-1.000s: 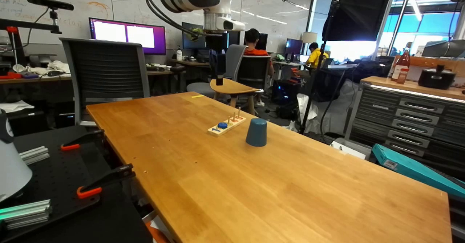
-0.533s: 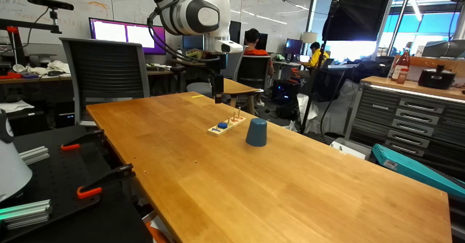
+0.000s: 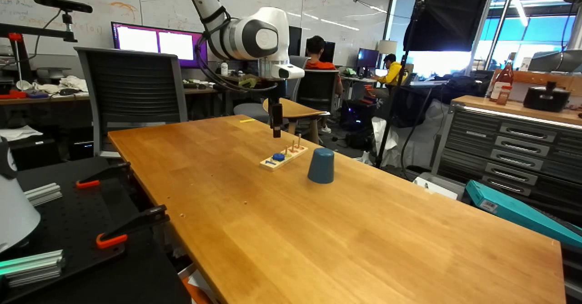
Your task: Pick up the blue object from the holder and put it on the table.
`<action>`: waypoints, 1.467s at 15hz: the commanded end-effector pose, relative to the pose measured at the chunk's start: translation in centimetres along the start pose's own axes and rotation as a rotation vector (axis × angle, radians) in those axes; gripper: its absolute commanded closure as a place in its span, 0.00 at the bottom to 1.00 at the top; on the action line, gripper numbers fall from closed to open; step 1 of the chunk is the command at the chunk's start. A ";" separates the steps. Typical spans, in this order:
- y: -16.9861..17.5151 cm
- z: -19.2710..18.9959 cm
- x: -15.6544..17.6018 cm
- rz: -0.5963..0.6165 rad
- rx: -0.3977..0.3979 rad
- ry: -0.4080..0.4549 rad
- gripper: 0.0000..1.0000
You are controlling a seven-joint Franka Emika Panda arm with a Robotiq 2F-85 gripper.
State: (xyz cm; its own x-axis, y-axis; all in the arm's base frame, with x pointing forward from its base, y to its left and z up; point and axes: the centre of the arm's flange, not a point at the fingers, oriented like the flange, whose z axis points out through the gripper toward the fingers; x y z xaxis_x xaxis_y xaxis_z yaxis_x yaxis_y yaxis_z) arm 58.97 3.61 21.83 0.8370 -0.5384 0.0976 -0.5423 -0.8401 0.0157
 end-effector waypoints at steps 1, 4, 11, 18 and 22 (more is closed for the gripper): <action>-1.6 1.8 2.5 0.047 -0.011 0.035 0.00; -1.4 3.2 3.2 0.083 -0.024 0.031 0.00; -0.6 6.3 2.7 0.127 -0.068 0.013 0.00; -0.9 7.8 2.4 0.168 -0.051 0.020 0.00; -1.1 8.6 2.6 0.193 -0.045 0.024 0.00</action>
State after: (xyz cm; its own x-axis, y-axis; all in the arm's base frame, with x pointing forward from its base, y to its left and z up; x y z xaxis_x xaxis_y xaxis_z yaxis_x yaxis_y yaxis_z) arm 60.91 2.37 14.56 0.7402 -0.6653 0.0976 -0.6713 -0.7394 0.0509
